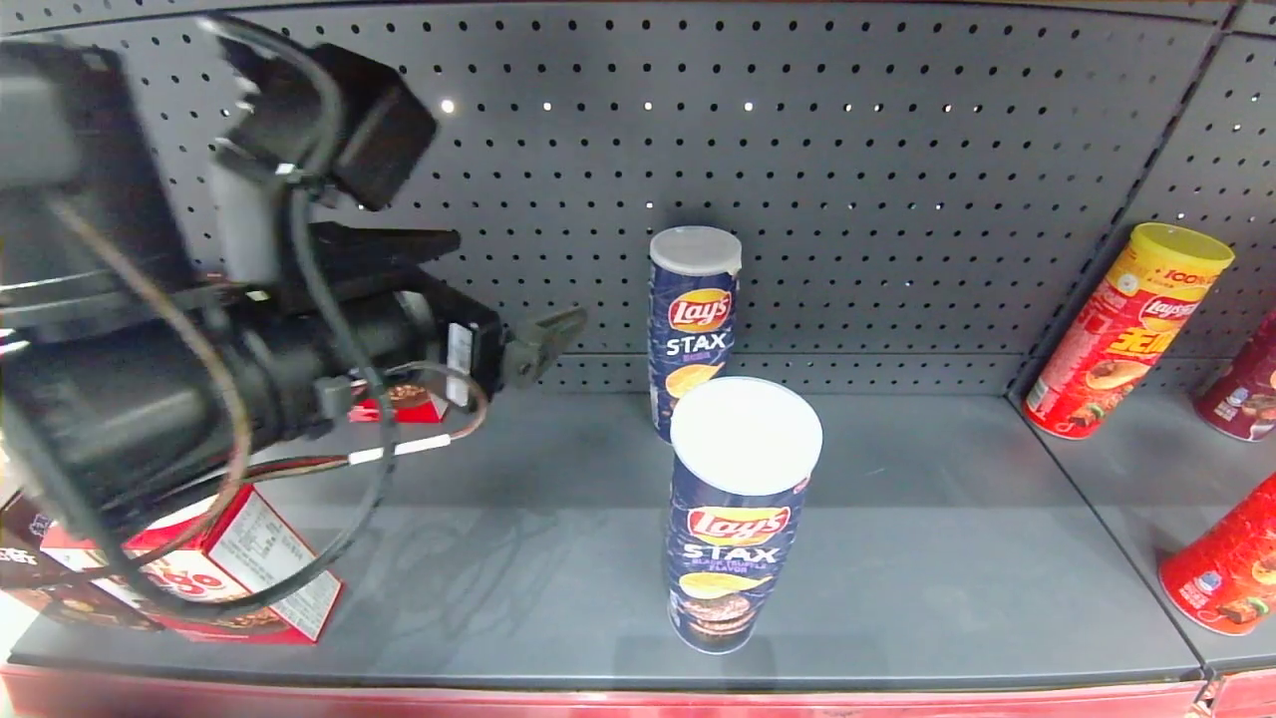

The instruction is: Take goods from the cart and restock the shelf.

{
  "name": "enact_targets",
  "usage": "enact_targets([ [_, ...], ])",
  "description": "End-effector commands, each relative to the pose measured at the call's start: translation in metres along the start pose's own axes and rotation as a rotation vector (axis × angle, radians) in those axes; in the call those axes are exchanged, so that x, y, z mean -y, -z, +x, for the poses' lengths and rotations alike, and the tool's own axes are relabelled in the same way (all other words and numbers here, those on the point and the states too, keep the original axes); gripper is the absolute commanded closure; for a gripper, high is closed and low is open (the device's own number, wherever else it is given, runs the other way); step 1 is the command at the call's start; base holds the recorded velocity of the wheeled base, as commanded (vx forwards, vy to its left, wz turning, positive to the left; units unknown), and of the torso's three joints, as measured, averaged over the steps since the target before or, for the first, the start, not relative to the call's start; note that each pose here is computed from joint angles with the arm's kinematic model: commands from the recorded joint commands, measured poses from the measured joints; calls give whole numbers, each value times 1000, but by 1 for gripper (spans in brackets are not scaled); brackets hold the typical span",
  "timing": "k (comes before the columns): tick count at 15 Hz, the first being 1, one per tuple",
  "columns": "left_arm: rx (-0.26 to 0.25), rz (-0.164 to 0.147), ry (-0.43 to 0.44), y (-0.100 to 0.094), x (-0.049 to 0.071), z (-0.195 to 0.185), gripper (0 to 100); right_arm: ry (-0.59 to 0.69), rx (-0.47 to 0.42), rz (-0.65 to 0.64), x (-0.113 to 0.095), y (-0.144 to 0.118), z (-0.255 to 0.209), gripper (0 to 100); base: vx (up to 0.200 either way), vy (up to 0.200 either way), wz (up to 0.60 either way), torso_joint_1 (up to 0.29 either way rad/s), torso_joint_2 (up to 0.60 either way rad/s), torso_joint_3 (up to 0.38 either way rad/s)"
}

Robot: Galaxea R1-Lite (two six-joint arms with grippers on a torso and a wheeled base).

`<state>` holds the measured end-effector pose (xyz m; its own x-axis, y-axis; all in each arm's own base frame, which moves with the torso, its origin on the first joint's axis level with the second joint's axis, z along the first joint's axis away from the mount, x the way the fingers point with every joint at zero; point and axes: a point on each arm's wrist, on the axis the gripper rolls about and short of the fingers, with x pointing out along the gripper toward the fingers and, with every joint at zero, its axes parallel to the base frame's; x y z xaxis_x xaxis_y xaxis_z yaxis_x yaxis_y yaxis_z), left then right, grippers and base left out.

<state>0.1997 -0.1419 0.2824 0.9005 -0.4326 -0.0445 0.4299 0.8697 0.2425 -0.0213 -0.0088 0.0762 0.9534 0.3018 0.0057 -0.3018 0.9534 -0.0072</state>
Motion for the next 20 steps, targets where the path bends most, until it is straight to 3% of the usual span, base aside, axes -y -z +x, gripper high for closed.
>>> enact_targets([
  [1,153,-49,-2,7,-14,-116,0,0,-1,0,0,0,0,0,0,0,0,0,0,0],
  [3,244,-55,0,11,-22,-161,0,0,-1,0,0,0,0,0,0,0,0,0,0,0],
  [4,258,-42,-11,15,-27,-180,0,0,-1,0,0,0,0,0,0,0,0,0,0,0],
  [6,198,-28,-111,44,-33,-215,0,0,-1,0,0,0,0,0,0,0,0,0,0,0],
  [7,195,-29,-167,55,-32,-223,0,0,-1,0,0,0,0,0,0,0,0,0,0,0],
  [8,160,-14,-265,81,-27,-227,0,0,-1,0,0,0,0,0,0,0,0,0,0,0],
  [10,172,6,-274,117,-12,-239,0,0,-1,0,0,0,0,0,0,0,0,0,0,0],
  [12,162,-22,-264,148,2,-244,0,0,-1,0,0,0,0,0,0,0,0,0,0,0],
  [13,148,-32,-299,163,9,-245,0,0,-1,0,0,0,0,0,0,0,0,0,0,0],
  [15,147,-76,-310,190,17,-247,0,0,-1,0,0,0,0,0,0,0,0,0,0,0],
  [16,152,-92,-262,196,19,-249,0,0,-1,0,0,0,0,0,0,0,0,0,0,0],
  [18,94,-112,-268,203,21,-249,0,0,-1,0,0,0,0,0,0,0,0,0,0,0],
  [19,29,-146,-284,212,24,-249,0,0,-1,0,0,0,0,0,0,0,0,0,0,0],
  [20,32,-155,-275,213,24,-250,0,0,-1,0,0,0,0,0,0,0,0,0,0,0],
])
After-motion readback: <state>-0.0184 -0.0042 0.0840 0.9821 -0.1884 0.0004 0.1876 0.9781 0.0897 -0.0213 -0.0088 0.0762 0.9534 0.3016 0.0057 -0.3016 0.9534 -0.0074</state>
